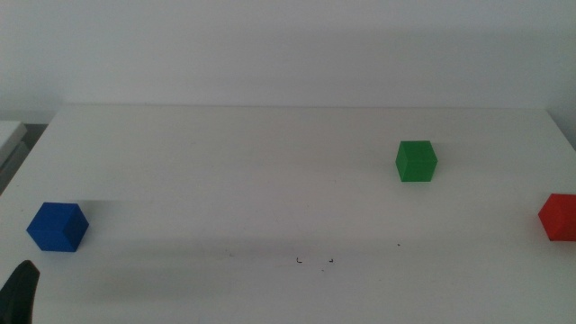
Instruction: Stack red cubes first, then green, then blue cubes in a specific spot.
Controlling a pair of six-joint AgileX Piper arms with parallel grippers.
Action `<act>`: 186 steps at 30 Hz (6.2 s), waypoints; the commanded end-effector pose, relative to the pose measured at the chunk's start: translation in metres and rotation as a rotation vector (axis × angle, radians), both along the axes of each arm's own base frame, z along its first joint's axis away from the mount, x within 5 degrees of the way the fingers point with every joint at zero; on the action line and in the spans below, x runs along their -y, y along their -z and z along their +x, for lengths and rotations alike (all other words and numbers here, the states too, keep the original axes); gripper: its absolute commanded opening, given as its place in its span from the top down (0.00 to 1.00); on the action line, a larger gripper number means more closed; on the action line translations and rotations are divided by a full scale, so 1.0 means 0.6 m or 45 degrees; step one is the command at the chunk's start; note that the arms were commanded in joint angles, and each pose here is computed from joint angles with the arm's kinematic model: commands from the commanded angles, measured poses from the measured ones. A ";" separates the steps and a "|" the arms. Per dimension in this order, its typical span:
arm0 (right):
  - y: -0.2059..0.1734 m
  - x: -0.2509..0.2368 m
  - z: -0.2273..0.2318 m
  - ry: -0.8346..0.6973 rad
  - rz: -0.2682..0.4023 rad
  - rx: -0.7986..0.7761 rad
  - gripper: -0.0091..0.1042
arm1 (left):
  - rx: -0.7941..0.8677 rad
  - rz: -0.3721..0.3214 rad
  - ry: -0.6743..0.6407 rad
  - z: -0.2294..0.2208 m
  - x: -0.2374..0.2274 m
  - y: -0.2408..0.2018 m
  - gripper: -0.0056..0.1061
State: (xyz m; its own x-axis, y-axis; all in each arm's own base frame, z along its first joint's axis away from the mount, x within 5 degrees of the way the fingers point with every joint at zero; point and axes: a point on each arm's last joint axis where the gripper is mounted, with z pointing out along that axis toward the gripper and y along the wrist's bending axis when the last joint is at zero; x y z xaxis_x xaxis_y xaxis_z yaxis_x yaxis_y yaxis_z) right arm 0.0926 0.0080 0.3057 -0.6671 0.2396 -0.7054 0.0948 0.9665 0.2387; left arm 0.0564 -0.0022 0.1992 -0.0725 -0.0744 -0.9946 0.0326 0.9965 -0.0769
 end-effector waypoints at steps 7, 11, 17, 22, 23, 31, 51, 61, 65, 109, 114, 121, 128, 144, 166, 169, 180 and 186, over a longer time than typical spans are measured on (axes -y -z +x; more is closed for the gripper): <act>-0.081 0.020 0.051 0.046 -0.170 -0.186 0.10 | 0.015 0.000 0.004 0.000 0.000 -0.001 0.11; -0.115 0.022 0.096 0.012 -0.199 -0.293 0.10 | 0.015 0.000 0.004 0.000 0.000 -0.001 0.11; -0.148 0.023 0.175 -0.062 -0.252 -0.324 0.10 | 0.015 0.000 0.004 0.000 0.000 -0.001 0.11; -0.149 0.035 0.237 -0.073 -0.273 -0.366 0.14 | 0.015 0.000 0.004 0.000 0.000 -0.001 0.11; -0.145 0.040 0.249 -0.071 -0.266 -0.382 0.15 | 0.015 0.000 0.004 0.000 0.000 -0.001 0.11; -0.077 0.125 0.316 0.002 -0.198 -0.577 0.17 | 0.017 0.000 0.004 0.000 0.000 -0.002 0.11; 0.108 0.184 0.434 -0.099 -0.236 -0.784 0.18 | 0.014 0.000 0.004 0.000 0.000 -0.001 0.11; 0.148 0.186 0.453 -0.117 -0.205 -0.801 0.19 | 0.014 0.000 0.004 0.000 0.000 -0.001 0.11; 0.159 0.185 0.457 -0.117 -0.187 -0.811 0.19 | 0.017 0.000 0.004 0.000 0.000 -0.002 0.11; 0.183 0.117 0.478 -0.160 -0.231 -0.889 0.85 | 0.017 0.000 0.004 0.000 0.000 -0.002 0.11; 0.132 0.018 0.482 -0.117 -0.230 -0.924 0.85 | 0.017 0.000 0.004 0.000 0.000 -0.002 0.11; 0.106 -0.151 0.472 -0.167 -0.201 -0.869 0.85 | 0.017 0.000 0.004 0.000 0.000 -0.002 0.11; 0.107 -0.284 0.451 -0.196 -0.149 -0.845 0.85 | 0.017 0.000 0.004 0.000 0.000 -0.002 0.11; 0.126 -0.414 0.408 -0.256 -0.044 -0.855 0.85 | 0.017 0.000 0.004 0.000 0.000 -0.002 0.11; 0.190 -0.458 0.398 -0.211 -0.163 -0.850 0.85 | 0.017 0.000 0.004 0.000 0.000 -0.002 0.11; 0.198 -0.459 0.399 -0.209 -0.171 -0.860 0.85 | 0.017 0.000 0.004 0.000 0.000 -0.002 0.11; 0.203 -0.461 0.402 -0.214 -0.159 -0.843 0.85 | 0.017 0.000 0.004 0.000 0.000 -0.002 0.11; 0.203 -0.461 0.402 -0.249 -0.180 -0.843 0.48 | 0.017 0.000 0.004 0.000 0.000 -0.002 0.11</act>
